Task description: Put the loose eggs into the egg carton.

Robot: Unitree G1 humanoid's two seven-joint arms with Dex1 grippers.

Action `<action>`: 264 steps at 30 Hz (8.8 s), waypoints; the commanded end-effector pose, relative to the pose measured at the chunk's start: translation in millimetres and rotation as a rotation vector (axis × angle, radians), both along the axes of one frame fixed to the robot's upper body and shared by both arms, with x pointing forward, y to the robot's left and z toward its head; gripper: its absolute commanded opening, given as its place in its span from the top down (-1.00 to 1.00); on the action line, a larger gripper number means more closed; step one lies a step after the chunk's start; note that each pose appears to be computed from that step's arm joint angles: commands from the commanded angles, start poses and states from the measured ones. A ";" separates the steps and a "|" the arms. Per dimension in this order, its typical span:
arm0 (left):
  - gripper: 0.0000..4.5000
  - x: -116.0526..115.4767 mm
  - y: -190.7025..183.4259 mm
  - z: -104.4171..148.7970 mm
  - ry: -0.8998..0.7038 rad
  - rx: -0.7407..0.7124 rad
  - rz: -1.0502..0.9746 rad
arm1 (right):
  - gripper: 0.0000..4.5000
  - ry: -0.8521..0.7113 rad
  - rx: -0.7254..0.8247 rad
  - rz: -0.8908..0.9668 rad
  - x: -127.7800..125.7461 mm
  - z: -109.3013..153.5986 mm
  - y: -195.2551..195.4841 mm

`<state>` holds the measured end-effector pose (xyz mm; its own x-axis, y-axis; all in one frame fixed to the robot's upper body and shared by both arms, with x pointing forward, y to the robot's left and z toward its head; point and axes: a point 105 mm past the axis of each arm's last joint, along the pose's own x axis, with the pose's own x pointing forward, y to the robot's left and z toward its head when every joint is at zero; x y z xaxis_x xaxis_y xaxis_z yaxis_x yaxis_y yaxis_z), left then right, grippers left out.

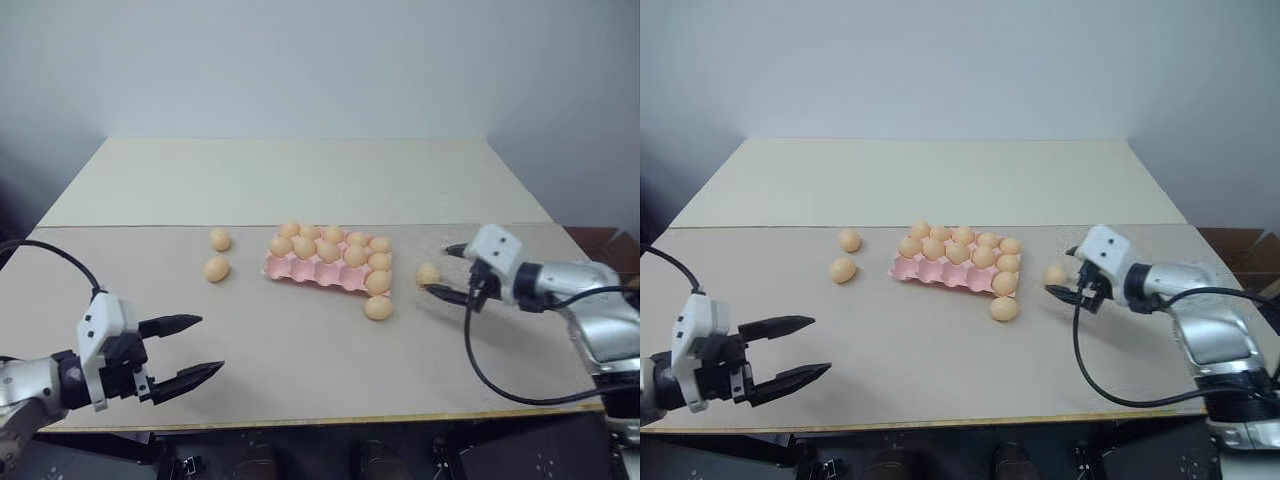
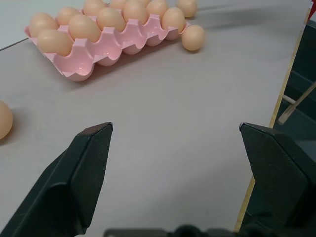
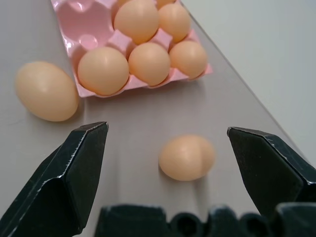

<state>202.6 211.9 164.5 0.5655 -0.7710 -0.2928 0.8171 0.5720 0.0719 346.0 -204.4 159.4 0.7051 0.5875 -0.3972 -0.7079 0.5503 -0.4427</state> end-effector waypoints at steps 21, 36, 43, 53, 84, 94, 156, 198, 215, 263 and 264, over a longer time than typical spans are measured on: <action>-1.00 -5.0 -10.6 4.0 -0.020 -0.002 -0.044 | -0.92 0.003 -0.035 -0.079 51.3 -29.5 -8.0; -1.00 -5.9 -9.1 2.9 -0.028 0.004 -0.030 | -0.10 -0.063 -0.040 -0.090 51.2 -22.6 -9.6; -1.00 -4.5 -10.3 4.7 -0.036 -0.001 -0.030 | -0.10 -0.211 0.043 0.056 23.2 37.8 32.0; -1.00 -3.0 -14.5 7.2 -0.052 -0.014 -0.044 | -0.10 -0.156 0.141 0.289 -6.9 39.2 124.7; -1.00 -3.4 -16.8 0.4 -0.041 -0.025 -0.061 | -0.99 -0.136 0.076 0.234 -22.4 33.8 88.3; -1.00 -11.1 1.6 0.4 -0.022 0.015 -0.044 | -0.99 0.075 -0.149 0.233 -92.1 37.2 17.1; -1.00 -12.3 -6.5 0.9 -0.037 0.011 -0.021 | -0.43 0.073 -0.035 0.282 -26.1 -53.2 93.7; -1.00 -18.6 -7.6 -2.0 -0.055 0.009 0.014 | -0.41 -0.162 0.089 0.353 23.5 12.9 173.9; -1.00 1.5 3.8 -5.8 -0.107 0.021 0.126 | -0.98 -0.224 0.091 0.381 -10.3 41.0 150.1; -1.00 179.3 33.5 -47.1 -0.138 -0.013 0.613 | -0.98 -0.018 -0.038 0.201 -73.9 15.4 69.4; -1.00 182.2 30.8 -45.9 -0.143 -0.031 0.609 | -0.98 -0.018 -0.038 0.199 -73.8 15.3 69.1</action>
<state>378.9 245.6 102.7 0.9291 -0.2939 -0.2246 0.3223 0.9411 0.1019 273.0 -134.6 166.3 0.5664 0.7037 -0.4290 -0.8110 0.3834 -0.4418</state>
